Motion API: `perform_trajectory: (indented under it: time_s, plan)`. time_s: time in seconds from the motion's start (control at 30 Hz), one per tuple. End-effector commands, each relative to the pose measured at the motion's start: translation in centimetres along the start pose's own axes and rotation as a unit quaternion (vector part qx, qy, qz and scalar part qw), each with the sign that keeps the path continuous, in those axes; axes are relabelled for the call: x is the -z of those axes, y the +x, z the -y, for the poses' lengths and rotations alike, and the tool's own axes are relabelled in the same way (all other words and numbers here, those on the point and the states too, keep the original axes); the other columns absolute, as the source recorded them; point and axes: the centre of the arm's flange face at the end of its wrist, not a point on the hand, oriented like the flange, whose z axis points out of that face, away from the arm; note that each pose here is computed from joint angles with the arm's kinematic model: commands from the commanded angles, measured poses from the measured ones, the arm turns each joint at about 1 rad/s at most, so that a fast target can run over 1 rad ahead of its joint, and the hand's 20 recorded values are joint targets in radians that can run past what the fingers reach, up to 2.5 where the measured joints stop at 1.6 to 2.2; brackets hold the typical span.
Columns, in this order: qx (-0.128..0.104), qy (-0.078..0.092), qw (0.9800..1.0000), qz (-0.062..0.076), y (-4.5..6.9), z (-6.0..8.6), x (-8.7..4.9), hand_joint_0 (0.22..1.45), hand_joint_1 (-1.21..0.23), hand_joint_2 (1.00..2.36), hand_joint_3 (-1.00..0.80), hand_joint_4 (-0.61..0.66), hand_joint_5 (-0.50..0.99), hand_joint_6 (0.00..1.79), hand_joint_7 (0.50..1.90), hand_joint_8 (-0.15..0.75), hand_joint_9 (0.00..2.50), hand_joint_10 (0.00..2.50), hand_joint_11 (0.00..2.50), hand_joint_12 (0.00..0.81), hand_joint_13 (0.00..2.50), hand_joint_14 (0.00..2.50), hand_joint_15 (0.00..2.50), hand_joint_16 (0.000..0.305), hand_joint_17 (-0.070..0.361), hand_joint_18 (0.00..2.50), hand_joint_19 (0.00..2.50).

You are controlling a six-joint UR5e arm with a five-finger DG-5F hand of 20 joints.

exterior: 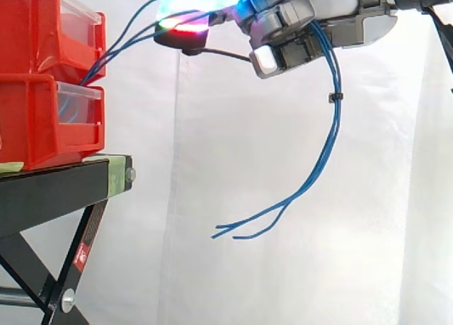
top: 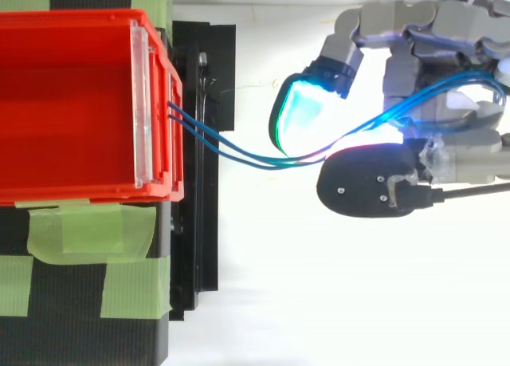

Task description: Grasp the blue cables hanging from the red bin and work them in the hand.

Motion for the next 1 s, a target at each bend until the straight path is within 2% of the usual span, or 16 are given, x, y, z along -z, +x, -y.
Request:
perform_trajectory:
  time_s: [0.0,0.07,0.33,0.43,0.5,0.63,0.7,0.8,0.83,0.9,0.93,0.97]
  plan:
    - [0.000,0.000,1.0000,0.000,0.07,0.04,0.00,0.88,-0.73,1.42,0.04,0.30,0.20,0.47,1.17,0.471,0.30,2.50,2.50,0.539,0.73,2.50,1.57,0.064,0.144,1.10,0.86]
    - [0.001,0.001,1.0000,-0.001,0.02,0.05,0.06,0.86,-0.71,1.53,0.00,0.30,0.20,0.47,1.17,0.469,0.30,2.50,2.50,0.538,0.73,2.50,1.57,0.063,0.141,1.09,0.86]
    - [0.000,0.000,1.0000,0.000,0.07,0.04,0.00,0.95,-0.69,1.57,0.12,0.26,0.20,0.44,1.19,0.453,0.29,2.50,2.50,0.512,0.68,2.50,1.59,0.055,0.124,0.93,0.86]
    - [0.000,0.000,1.0000,0.000,0.03,-0.03,0.02,0.99,-0.70,1.50,0.14,0.26,0.20,0.44,1.19,0.453,0.29,2.50,2.50,0.507,0.67,2.50,1.58,0.054,0.121,0.90,0.85]
    - [0.000,0.000,1.0000,0.000,0.07,0.10,0.01,1.00,-0.71,1.36,0.17,0.27,0.20,0.45,1.19,0.450,0.29,2.50,2.50,0.510,0.69,2.50,1.60,0.055,0.123,0.96,0.92]
    - [0.000,0.000,1.0000,0.000,0.08,0.03,-0.02,0.91,-0.73,1.39,0.05,0.29,0.20,0.46,1.17,0.459,0.31,2.50,2.50,0.531,0.73,2.50,1.60,0.062,0.140,1.10,0.94]
    - [0.000,0.000,1.0000,0.000,0.07,0.10,0.01,0.88,-0.74,1.29,0.03,0.32,0.21,0.46,1.17,0.469,0.32,2.50,2.50,0.542,0.75,2.50,1.61,0.067,0.150,1.16,0.91]
    - [0.000,-0.001,1.0000,-0.002,0.13,0.01,0.06,0.75,-0.72,1.37,-0.19,0.36,0.22,0.48,1.16,0.481,0.34,2.50,2.50,0.566,0.79,2.50,1.55,0.080,0.179,1.18,0.66]
    - [0.000,0.000,1.0000,-0.001,0.16,0.01,0.02,0.77,-0.72,1.21,-0.18,0.36,0.22,0.47,1.17,0.480,0.34,2.50,2.50,0.566,0.78,2.50,1.55,0.080,0.181,1.17,0.64]
    - [-0.001,-0.001,1.0000,-0.001,0.12,-0.06,0.04,0.78,-0.71,1.12,-0.21,0.36,0.22,0.46,1.18,0.477,0.33,2.50,2.50,0.573,0.78,2.50,1.54,0.081,0.183,1.17,0.63]
    - [0.000,0.000,1.0000,-0.002,0.23,0.07,0.07,0.81,-0.71,1.00,-0.21,0.36,0.22,0.44,1.20,0.480,0.33,2.50,2.50,0.566,0.77,2.50,1.55,0.079,0.177,1.16,0.66]
    - [0.000,-0.001,1.0000,-0.002,0.17,0.01,0.02,0.80,-0.71,1.00,-0.26,0.36,0.22,0.44,1.19,0.475,0.33,2.50,2.50,0.564,0.77,2.50,1.53,0.078,0.176,1.16,0.67]
